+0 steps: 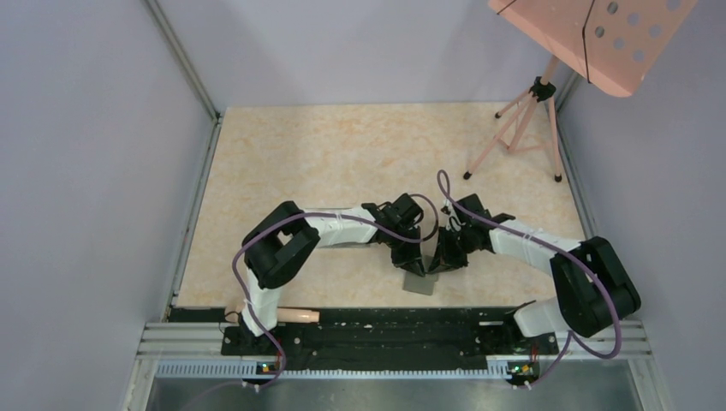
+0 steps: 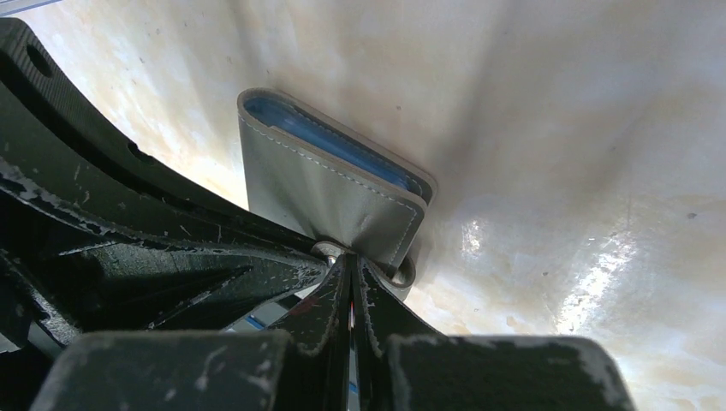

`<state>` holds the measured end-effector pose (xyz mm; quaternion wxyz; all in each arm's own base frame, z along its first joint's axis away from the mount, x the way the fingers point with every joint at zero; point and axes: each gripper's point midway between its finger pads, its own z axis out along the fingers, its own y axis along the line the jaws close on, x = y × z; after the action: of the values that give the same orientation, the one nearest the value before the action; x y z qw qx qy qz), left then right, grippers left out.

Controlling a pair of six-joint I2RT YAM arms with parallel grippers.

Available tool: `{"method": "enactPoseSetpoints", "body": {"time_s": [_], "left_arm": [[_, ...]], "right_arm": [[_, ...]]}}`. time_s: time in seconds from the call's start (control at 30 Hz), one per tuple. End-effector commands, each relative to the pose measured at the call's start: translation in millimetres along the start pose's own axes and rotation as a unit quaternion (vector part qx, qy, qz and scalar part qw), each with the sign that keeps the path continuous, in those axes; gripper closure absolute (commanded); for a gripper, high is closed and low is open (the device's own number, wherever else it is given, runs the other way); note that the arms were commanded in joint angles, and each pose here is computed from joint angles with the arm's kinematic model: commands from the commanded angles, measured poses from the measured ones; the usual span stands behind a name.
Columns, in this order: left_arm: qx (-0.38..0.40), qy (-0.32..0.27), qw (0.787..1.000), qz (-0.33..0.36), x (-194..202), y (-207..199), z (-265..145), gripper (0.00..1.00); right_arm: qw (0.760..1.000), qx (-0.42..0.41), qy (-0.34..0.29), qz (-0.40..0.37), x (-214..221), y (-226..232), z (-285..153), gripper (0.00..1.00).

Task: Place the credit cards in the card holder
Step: Close the card holder at the center of the board, then reset both arms

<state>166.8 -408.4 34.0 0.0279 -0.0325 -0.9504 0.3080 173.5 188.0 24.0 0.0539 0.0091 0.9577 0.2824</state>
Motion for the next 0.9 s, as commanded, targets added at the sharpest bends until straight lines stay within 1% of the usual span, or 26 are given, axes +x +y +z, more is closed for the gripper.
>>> {"method": "enactPoseSetpoints", "body": {"time_s": [0.0,0.17,0.23,0.4,0.43,0.5,0.53,0.57,0.63,0.7,0.77,0.87], "left_arm": [[-0.097,0.029,0.994,-0.041,16,57,27,1.00],[-0.126,0.038,0.990,-0.061,20,72,29,1.00],[-0.123,0.032,0.990,-0.059,18,70,27,1.00],[-0.049,-0.008,0.999,-0.003,0,32,15,1.00],[-0.033,-0.023,0.999,0.009,-4,22,9,0.94],[0.000,-0.059,0.997,0.039,-14,1,-9,0.56],[0.013,-0.078,0.996,0.050,-18,-8,-19,0.47],[0.026,-0.096,0.993,0.060,-22,-15,-28,0.42],[0.054,-0.130,0.987,0.074,-31,-32,-48,0.34],[0.094,-0.150,0.981,0.080,-36,-46,-64,0.33],[0.137,-0.166,0.973,0.081,-39,-57,-78,0.32],[0.186,-0.195,0.960,0.079,-46,-61,-100,0.30]], "right_arm": [[0.992,0.121,0.024,-0.014,19,-44,13,1.00],[0.985,0.168,0.027,-0.021,26,-52,13,1.00],[0.985,0.170,0.024,-0.023,26,-51,12,1.00],[0.990,0.132,-0.015,-0.044,6,-28,4,1.00],[0.991,0.118,-0.025,-0.050,0,-19,1,1.00],[0.992,0.095,-0.051,-0.060,-13,-2,-7,1.00],[0.992,0.084,-0.066,-0.064,-20,7,-13,1.00],[0.992,0.075,-0.081,-0.067,-27,14,-19,0.96],[0.989,0.060,-0.112,-0.070,-40,26,-32,0.84],[0.986,0.047,-0.142,-0.071,-52,35,-46,0.66],[0.983,0.039,-0.168,-0.066,-62,37,-59,0.53],[0.977,0.022,-0.204,-0.058,-74,35,-77,0.26]]}}
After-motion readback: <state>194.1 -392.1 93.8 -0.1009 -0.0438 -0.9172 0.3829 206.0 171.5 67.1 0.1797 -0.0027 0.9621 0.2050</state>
